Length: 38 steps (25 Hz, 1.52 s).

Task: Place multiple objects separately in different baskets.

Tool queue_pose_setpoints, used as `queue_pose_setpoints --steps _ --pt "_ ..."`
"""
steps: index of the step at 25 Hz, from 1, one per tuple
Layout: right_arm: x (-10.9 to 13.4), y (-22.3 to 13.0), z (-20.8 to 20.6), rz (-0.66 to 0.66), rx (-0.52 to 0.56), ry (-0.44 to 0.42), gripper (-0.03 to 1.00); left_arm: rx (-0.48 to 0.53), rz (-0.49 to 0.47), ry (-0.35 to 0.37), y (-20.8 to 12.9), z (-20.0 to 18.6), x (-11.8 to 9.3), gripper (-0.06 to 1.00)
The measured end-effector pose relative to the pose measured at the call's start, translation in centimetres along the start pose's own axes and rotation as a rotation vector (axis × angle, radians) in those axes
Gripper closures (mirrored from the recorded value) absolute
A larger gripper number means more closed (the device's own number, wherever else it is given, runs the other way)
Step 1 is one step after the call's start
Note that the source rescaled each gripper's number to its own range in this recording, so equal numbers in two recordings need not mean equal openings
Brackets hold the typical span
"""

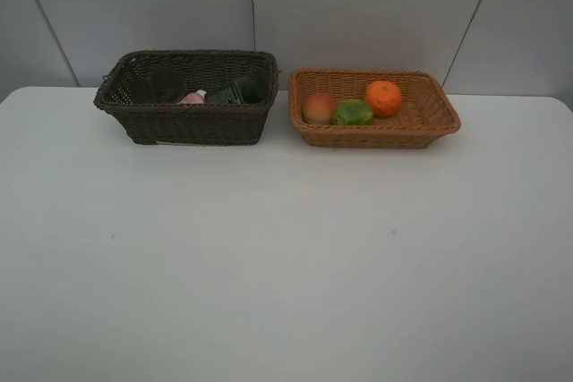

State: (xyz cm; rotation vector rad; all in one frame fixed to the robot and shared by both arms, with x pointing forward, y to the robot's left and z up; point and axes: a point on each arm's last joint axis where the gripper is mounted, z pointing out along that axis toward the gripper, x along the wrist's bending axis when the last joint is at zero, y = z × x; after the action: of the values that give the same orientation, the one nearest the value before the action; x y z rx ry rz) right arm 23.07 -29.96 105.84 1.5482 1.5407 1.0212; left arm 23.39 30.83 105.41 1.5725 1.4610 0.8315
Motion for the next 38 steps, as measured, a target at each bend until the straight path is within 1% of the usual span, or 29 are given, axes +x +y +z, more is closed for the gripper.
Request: queue_pose_setpoints --steps 2,6,12,15,19,22,38 --pt "0.0 0.0 0.0 0.0 0.0 0.0 0.05 0.001 0.018 -0.007 -0.01 0.0 -0.07 -0.06" --pt "0.0 0.0 0.0 0.0 0.0 0.0 0.05 0.004 0.056 -0.045 -0.05 0.0 -0.41 -0.06" --pt "0.0 0.0 0.0 0.0 0.0 0.0 0.05 -0.001 0.066 -0.047 -0.08 -0.06 -0.43 -0.06" --pt "0.0 0.0 0.0 0.0 0.0 0.0 0.05 -0.003 0.049 -0.017 -0.09 -0.08 -0.46 -0.06" --pt "0.0 0.0 0.0 0.0 0.0 0.0 0.05 -0.007 0.012 0.059 -0.1 -0.1 -0.52 -0.06" --pt "0.0 0.0 0.0 0.0 0.0 0.0 0.05 -0.008 -0.008 0.097 -0.11 -0.1 -0.56 -0.06" --pt "0.0 0.0 0.0 0.0 0.0 0.0 0.05 -0.009 -0.01 0.099 -0.11 -0.1 -0.57 -0.06"
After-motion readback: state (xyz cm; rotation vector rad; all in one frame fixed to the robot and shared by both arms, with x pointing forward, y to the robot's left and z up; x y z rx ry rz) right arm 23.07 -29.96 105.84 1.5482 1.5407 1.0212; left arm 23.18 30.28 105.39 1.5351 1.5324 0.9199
